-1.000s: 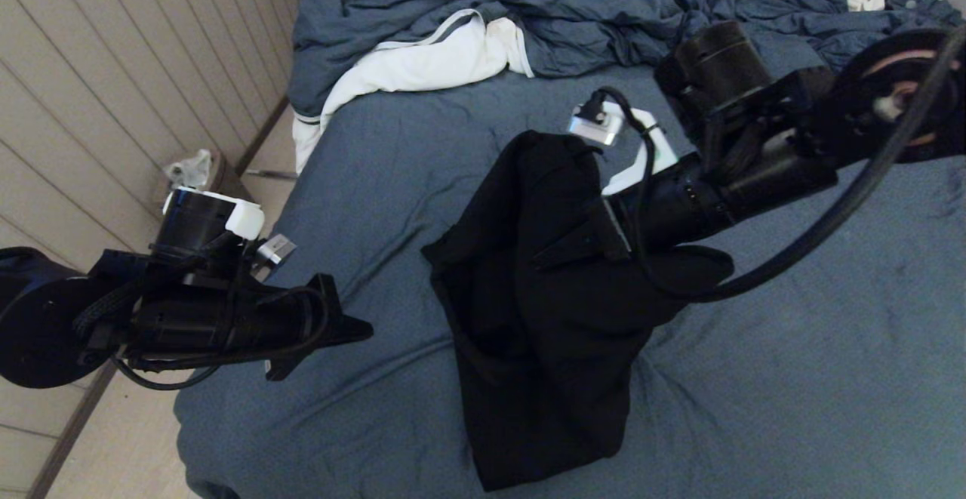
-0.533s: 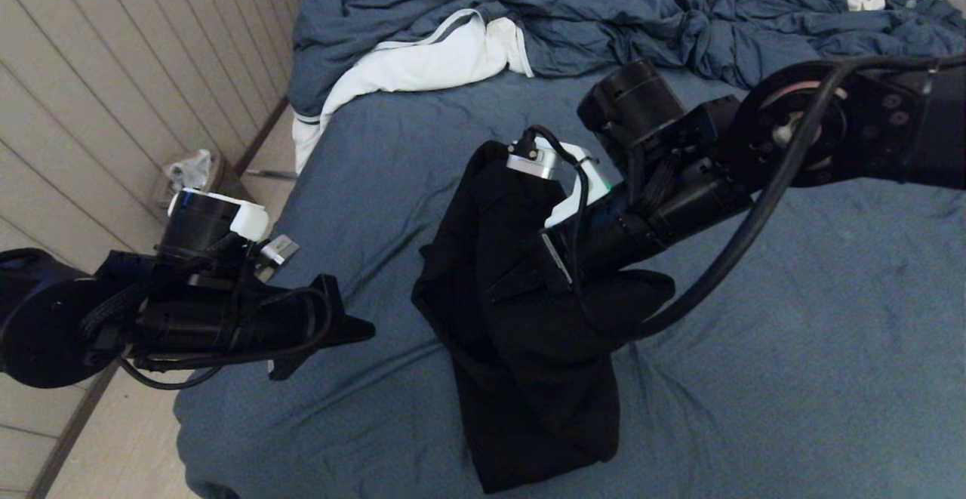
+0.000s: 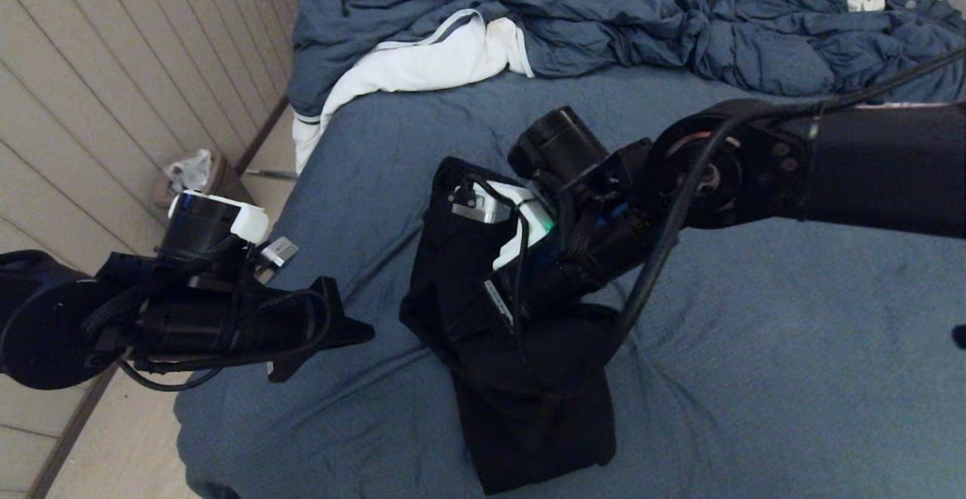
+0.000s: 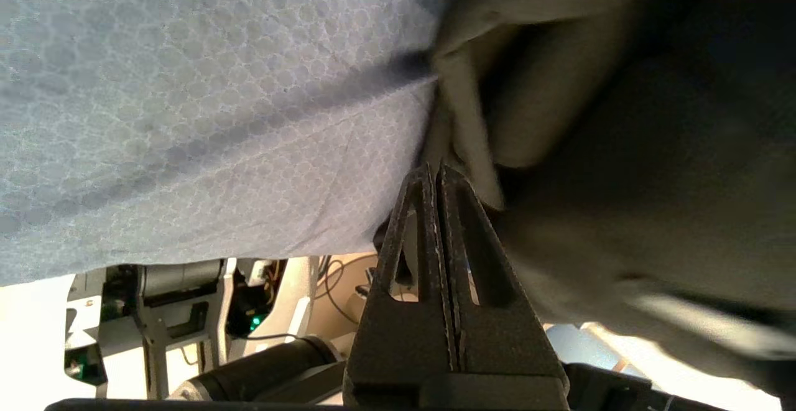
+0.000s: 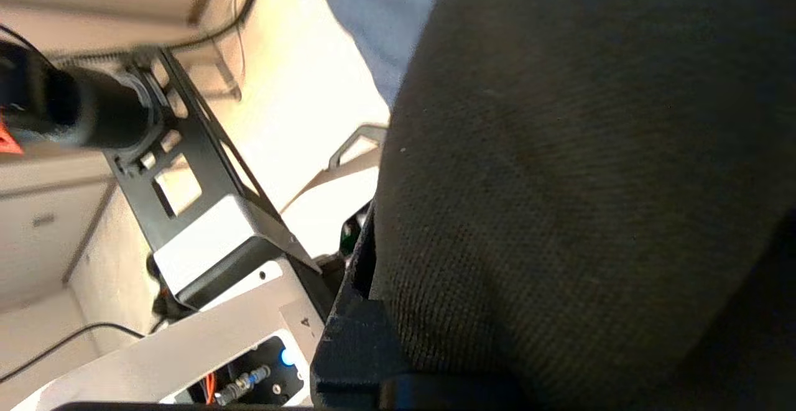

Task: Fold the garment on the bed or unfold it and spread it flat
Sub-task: Fold the black sweatshirt

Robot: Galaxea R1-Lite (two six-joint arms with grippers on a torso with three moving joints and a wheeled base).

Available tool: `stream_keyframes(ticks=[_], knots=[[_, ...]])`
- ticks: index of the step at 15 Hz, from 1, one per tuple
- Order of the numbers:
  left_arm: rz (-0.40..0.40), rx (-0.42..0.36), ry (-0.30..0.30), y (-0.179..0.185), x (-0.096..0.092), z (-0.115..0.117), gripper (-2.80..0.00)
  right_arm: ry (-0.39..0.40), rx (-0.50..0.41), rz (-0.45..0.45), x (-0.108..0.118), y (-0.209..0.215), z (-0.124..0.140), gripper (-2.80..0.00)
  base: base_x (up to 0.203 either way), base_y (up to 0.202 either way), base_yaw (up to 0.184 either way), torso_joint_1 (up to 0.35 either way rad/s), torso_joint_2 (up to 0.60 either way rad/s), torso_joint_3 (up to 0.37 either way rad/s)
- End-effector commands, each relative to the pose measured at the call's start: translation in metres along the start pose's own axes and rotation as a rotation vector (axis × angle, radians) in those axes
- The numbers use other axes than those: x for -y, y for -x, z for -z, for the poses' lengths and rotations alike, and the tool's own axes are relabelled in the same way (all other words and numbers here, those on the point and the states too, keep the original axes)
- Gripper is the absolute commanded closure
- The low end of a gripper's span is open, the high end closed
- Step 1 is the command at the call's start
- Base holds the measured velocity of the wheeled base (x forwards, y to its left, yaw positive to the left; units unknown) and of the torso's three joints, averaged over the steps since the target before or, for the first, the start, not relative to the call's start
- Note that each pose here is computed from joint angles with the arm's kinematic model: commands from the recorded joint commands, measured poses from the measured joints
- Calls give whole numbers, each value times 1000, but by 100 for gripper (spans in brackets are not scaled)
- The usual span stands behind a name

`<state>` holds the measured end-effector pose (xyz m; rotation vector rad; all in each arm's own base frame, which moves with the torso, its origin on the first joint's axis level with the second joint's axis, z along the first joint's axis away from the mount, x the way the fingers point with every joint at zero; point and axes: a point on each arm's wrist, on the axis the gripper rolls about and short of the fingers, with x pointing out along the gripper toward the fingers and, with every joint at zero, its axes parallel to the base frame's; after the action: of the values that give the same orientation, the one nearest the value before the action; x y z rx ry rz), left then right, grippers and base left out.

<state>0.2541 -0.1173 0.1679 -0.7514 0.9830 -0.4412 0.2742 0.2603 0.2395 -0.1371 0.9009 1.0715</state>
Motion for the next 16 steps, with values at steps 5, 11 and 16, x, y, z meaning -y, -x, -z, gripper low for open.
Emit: stream_keyframes(ticks=[5, 11, 16], knots=[[-2, -5, 6, -2, -1, 0, 0, 4, -74, 48, 5, -34, 6, 0, 0, 0, 0, 0, 0, 0], [-3, -6, 7, -2, -1, 0, 0, 20, -35, 47, -2, -19, 2, -280, 0, 0, 0, 0, 0, 0], [-8, -11, 9, -4, -2, 0, 0, 50, 20, 32, -14, -3, -6, -280, 0, 0, 0, 0, 0, 0]])
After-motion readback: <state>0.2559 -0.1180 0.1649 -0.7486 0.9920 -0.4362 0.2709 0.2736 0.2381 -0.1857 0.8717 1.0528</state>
